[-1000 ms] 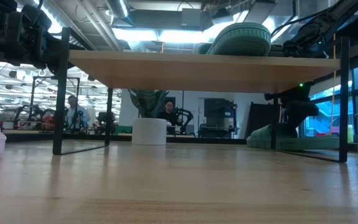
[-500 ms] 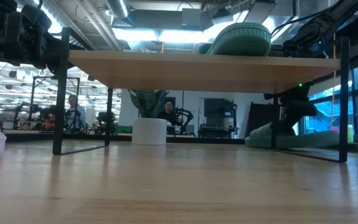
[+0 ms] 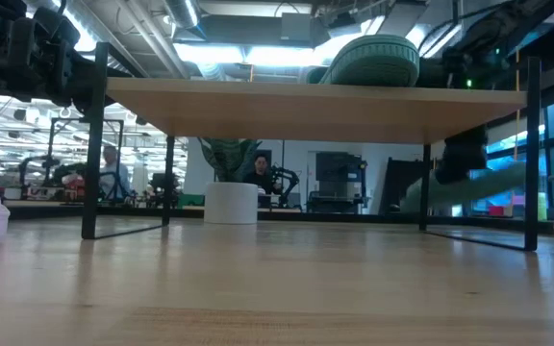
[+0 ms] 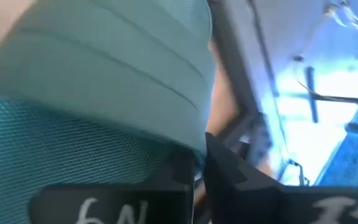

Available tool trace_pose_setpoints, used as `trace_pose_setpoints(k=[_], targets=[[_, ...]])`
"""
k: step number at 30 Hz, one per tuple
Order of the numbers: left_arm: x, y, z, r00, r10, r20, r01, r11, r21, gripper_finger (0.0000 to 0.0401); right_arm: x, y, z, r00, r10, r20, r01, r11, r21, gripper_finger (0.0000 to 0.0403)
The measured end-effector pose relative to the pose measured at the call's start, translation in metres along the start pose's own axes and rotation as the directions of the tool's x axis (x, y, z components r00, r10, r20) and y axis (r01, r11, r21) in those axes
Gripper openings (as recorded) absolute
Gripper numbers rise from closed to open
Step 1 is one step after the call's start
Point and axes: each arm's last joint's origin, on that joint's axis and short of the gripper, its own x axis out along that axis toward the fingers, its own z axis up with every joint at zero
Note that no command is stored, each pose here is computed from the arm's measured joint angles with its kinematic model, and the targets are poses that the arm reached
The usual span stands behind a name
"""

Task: Pick and place slides into the shelf
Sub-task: Put the blue slide on the shelf

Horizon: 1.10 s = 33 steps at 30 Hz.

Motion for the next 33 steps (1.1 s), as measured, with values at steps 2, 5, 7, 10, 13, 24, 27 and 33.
trace_pose_setpoints(k=[2, 5, 7, 10, 13, 24, 27, 33], targets=[[0.0, 0.0, 0.0, 1.0, 0.0, 0.0, 0.0, 1.0, 0.0, 0.0166, -0.013, -0.01, 0.001, 0.999, -0.033, 0.005, 0.033, 0.998, 0.052, 0.0017], [0.0, 0.0, 0.0, 1.0, 0.001, 0.0, -0.001, 1.0, 0.0, 0.0166, -0.038, -0.031, 0.003, 0.994, -0.106, 0.016, 0.103, 0.983, 0.15, 0.0017], [0.0, 0.0, 0.0, 1.0, 0.0, 0.0, 0.0, 1.0, 0.0, 0.0166, -0.057, -0.045, 0.004, 0.988, -0.15, 0.031, 0.14, 0.967, 0.212, 0.0017], [0.0, 0.0, 0.0, 1.0, 0.001, 0.0, -0.001, 1.0, 0.0, 0.0166, -0.089, -0.068, 0.006, 0.979, -0.178, 0.095, 0.138, 0.934, 0.331, 0.0017], [0.0, 0.0, 0.0, 1.0, 0.0, 0.0, 0.0, 1.0, 0.0, 0.0166, -0.124, -0.087, 0.005, 0.966, -0.178, 0.186, 0.084, 0.901, 0.425, 0.0017], [0.0, 0.0, 0.0, 1.0, 0.001, 0.0, -0.001, 1.0, 0.0, 0.0166, -0.224, -0.091, 0.015, 0.767, 0.125, 0.63, -0.393, 0.867, 0.306, 0.0017], [0.0, 0.0, 0.0, 1.0, 0.0, 0.0, 0.0, 1.0, 0.0, 0.0166, -0.234, -0.073, 0.024, 0.729, 0.196, 0.655, -0.452, 0.858, 0.246, 0.0017], [0.0, 0.0, 0.0, 1.0, 0.0, 0.0, 0.0, 1.0, 0.001, 0.0166, -0.243, -0.028, 0.051, 0.682, 0.306, 0.665, -0.532, 0.831, 0.163, 0.0017]])
